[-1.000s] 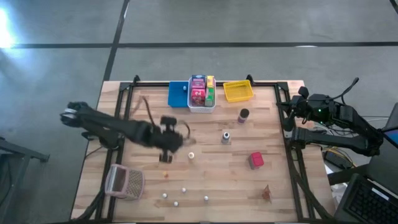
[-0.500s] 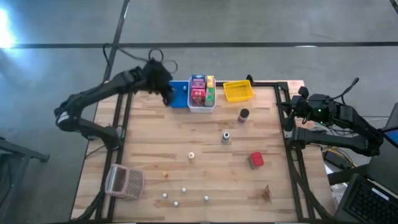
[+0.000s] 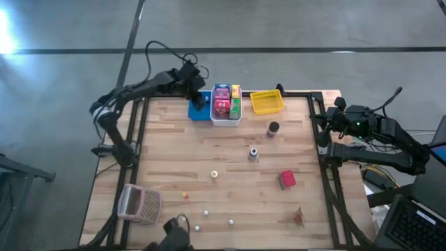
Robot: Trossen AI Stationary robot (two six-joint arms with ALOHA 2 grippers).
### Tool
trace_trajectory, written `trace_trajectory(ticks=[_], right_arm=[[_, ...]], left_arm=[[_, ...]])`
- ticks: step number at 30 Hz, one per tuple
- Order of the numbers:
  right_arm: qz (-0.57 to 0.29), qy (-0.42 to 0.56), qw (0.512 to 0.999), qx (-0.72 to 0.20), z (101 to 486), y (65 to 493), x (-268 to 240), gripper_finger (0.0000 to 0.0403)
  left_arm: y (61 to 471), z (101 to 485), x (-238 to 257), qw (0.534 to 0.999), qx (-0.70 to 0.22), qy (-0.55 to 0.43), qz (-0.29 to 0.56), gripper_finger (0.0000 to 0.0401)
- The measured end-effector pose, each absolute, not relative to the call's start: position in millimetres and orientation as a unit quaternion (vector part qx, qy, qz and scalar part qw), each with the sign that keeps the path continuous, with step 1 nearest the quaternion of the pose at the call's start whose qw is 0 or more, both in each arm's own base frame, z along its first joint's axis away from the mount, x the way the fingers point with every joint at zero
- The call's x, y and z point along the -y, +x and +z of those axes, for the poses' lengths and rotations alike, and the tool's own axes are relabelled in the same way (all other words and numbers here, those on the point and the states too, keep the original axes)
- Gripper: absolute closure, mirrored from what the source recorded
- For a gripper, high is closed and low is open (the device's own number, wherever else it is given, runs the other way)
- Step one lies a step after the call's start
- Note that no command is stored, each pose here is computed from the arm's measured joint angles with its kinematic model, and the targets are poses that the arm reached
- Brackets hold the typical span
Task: Pick & Place Kitchen Items
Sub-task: Put the small orange food coloring bottle into the blue bin
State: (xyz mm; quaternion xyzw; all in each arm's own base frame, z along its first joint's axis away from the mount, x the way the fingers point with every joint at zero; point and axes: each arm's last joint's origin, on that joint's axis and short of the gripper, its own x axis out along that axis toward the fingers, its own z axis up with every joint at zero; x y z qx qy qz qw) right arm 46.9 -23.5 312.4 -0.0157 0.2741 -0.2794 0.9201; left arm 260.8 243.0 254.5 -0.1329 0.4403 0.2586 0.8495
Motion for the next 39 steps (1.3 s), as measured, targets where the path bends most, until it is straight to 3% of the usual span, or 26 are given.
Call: trace_trajectory(ticks=[13, 39], right_arm=[[-0.279, -0.016, 0.920, -0.274, 312.3, 47.0, 23.6, 0.0394], [-0.280, -0.016, 0.920, -0.274, 312.3, 46.9, 23.6, 0.0394]], left_arm=[[258.8, 232.9, -278.3, 0.833, -0.460, -0.141, 0.274, 0.0339], [267.4, 204.6, -287.6, 0.829, -0.450, -0.161, 0.289, 0.0339]])
